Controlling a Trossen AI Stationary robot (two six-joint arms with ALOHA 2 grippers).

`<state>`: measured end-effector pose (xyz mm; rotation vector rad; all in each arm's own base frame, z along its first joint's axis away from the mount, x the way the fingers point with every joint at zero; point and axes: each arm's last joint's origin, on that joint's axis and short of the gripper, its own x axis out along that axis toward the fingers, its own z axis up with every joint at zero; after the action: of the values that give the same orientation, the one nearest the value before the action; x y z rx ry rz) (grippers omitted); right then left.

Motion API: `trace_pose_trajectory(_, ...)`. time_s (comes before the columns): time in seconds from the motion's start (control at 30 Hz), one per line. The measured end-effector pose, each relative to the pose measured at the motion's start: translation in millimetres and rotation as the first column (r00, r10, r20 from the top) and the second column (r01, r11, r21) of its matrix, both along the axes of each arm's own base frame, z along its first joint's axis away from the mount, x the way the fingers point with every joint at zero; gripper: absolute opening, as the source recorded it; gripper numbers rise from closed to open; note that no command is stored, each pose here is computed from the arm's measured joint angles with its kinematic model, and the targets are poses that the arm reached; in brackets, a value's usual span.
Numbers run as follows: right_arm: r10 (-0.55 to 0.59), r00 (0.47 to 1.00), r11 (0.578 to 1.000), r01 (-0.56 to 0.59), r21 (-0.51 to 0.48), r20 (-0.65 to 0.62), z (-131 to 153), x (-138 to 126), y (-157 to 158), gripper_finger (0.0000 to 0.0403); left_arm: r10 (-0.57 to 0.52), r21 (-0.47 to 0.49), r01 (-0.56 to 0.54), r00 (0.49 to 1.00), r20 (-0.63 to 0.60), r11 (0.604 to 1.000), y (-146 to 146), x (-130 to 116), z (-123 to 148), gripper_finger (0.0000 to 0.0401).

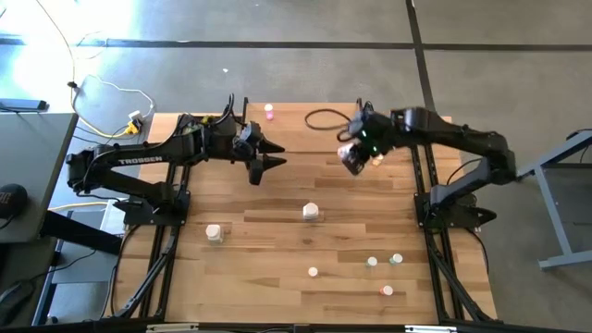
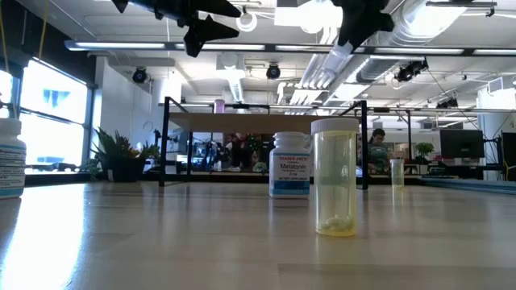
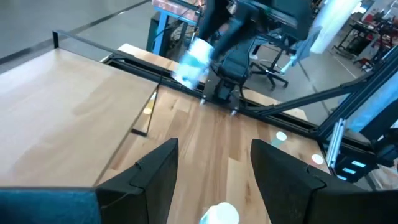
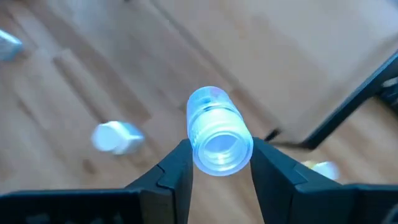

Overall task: Pick and place medicine bottles onto shelf by color
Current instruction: Put the white pill bottle on the shelf

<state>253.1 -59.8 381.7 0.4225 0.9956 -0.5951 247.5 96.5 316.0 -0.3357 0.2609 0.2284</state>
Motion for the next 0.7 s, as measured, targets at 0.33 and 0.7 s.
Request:
trace_pose_trajectory(0.33,0.113,0.957,0.994,-0.111,0.022,-0.269,1.3,21.5,-64.0,0.012,0.027,-0.016,-0.027,0.999,-0.021,1.0,5.9,-3.1,-2.2,0.0193)
trace_pose_trajectory(0.7,0.238,0.883,0.971,-0.207,0.119,-0.405,-34.4,48.4,-85.5,0.012,0.029,-0.026,-0.03,0.998,-0.048,0.999,5.9,-4.0,-5.0,0.0193)
